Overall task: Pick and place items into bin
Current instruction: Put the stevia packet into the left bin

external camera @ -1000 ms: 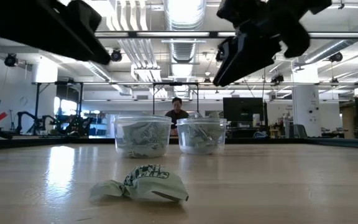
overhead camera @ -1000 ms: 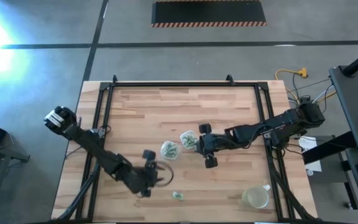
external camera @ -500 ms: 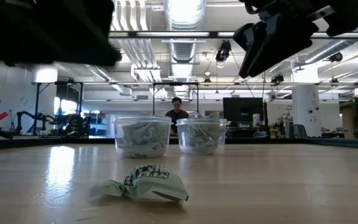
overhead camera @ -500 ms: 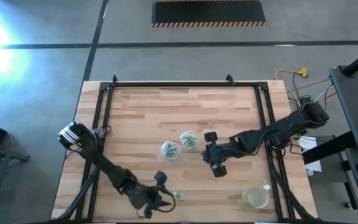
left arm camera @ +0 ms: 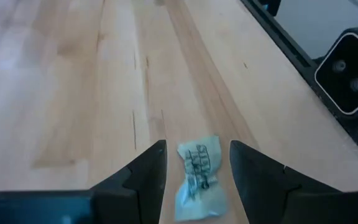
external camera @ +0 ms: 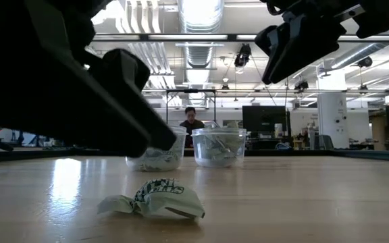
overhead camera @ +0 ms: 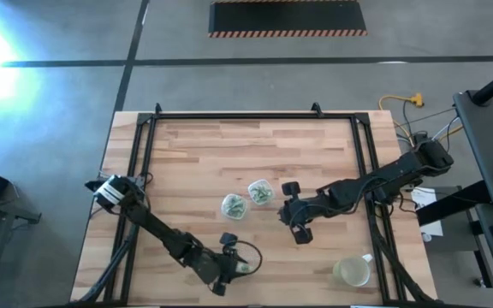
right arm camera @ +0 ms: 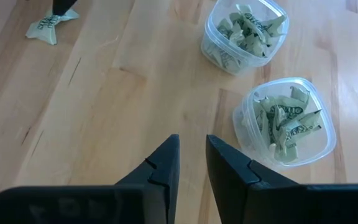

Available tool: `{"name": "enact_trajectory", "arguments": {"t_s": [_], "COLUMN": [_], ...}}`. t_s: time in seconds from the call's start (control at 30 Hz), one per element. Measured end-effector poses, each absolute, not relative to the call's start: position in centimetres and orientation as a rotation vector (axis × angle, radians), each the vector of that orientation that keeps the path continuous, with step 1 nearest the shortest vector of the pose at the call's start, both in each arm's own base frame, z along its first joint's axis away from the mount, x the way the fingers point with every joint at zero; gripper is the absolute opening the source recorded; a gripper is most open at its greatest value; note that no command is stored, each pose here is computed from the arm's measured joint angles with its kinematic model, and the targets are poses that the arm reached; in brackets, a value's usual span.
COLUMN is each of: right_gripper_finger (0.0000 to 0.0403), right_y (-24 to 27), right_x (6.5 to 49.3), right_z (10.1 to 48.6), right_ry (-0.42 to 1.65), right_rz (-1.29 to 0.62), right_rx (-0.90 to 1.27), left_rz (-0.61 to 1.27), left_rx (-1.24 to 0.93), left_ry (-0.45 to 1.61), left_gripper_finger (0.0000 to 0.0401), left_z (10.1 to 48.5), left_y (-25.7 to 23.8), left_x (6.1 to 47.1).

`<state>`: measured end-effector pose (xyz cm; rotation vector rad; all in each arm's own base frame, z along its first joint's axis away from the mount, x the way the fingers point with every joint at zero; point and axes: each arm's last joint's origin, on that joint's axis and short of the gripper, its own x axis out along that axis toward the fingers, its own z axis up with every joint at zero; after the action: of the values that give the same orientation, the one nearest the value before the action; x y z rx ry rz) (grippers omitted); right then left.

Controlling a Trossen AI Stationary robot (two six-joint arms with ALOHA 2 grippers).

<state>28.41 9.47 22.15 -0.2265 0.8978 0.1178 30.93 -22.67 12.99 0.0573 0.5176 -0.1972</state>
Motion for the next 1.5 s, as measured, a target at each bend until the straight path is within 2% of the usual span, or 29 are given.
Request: {"name": "enact_trajectory", "arguments": {"t_s": [0.67, 1.1, 1.5], "right_gripper_finger": [0.0070, 0.0074, 0.0068], "right_y": [9.5, 9.5, 9.5], "right_x": [28.3, 28.3, 28.2], "right_z": [22.1, 22.1, 22.0], "right_ry": [0.905, 0.914, 0.920], "right_rz": [0.113, 0.110, 0.109], "right_rx": [-0.216, -0.212, -0.214], "left_rz": [-0.202, -0.209, -0.210], "left_rx": [0.026, 0.042, 0.113], "left_ry": [0.588, 0.622, 0.575], "left_gripper_finger": [0.0157, 0.0052, 0.0003], "left_z": [11.0, 11.0, 13.7], "left_y": [-22.0, -22.0, -21.7], "left_x": [31.2, 31.0, 30.6]}}
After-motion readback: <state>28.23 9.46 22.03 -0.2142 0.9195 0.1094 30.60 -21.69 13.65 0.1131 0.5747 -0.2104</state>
